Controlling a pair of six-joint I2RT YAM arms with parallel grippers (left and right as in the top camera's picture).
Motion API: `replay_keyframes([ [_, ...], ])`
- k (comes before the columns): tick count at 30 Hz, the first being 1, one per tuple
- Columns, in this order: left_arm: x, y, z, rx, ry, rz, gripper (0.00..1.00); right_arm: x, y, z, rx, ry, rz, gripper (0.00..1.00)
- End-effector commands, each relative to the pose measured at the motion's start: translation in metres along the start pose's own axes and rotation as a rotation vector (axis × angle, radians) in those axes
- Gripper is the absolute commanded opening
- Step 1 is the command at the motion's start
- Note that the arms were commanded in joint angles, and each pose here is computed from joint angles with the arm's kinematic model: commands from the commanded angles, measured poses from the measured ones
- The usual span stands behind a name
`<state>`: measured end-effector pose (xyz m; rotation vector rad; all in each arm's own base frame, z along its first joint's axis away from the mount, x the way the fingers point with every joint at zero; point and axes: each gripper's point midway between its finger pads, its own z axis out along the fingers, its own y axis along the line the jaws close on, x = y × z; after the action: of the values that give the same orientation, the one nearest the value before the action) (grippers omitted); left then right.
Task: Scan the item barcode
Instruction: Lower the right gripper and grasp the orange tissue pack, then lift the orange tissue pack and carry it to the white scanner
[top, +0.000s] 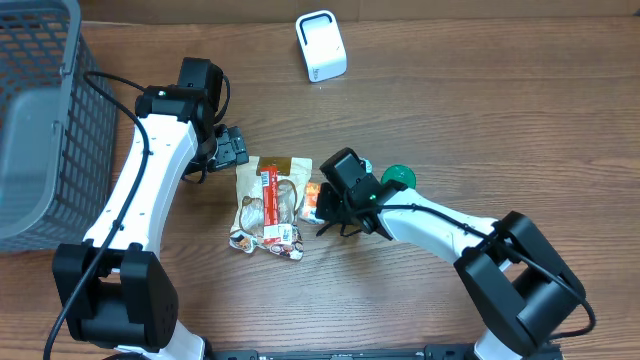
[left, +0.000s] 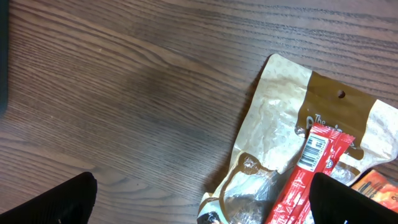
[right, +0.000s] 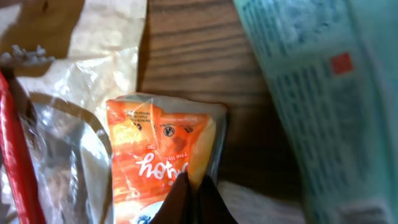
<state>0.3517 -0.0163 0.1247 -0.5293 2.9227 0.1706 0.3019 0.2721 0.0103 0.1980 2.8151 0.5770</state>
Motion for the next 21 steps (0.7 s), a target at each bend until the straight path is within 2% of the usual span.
replay_keyframes([
  [1,-0.007,0.001,-0.005,-0.002,-0.024,-0.006,0.99,-0.029,0.023,-0.039,-0.044,-0.109,-0.156,0.03],
  [11,-0.007,0.001,-0.005,-0.002,-0.024,-0.006,1.0,-0.053,0.058,-0.12,-0.143,-0.307,-0.462,0.04],
  [16,-0.007,0.001,-0.005,-0.002,-0.024,-0.006,1.0,-0.067,0.063,-0.152,-0.124,-0.397,-0.486,0.03],
  [21,-0.007,0.001,-0.005,-0.002,-0.024,-0.006,0.99,-0.094,0.062,-0.201,-0.042,-0.397,-0.533,0.03],
])
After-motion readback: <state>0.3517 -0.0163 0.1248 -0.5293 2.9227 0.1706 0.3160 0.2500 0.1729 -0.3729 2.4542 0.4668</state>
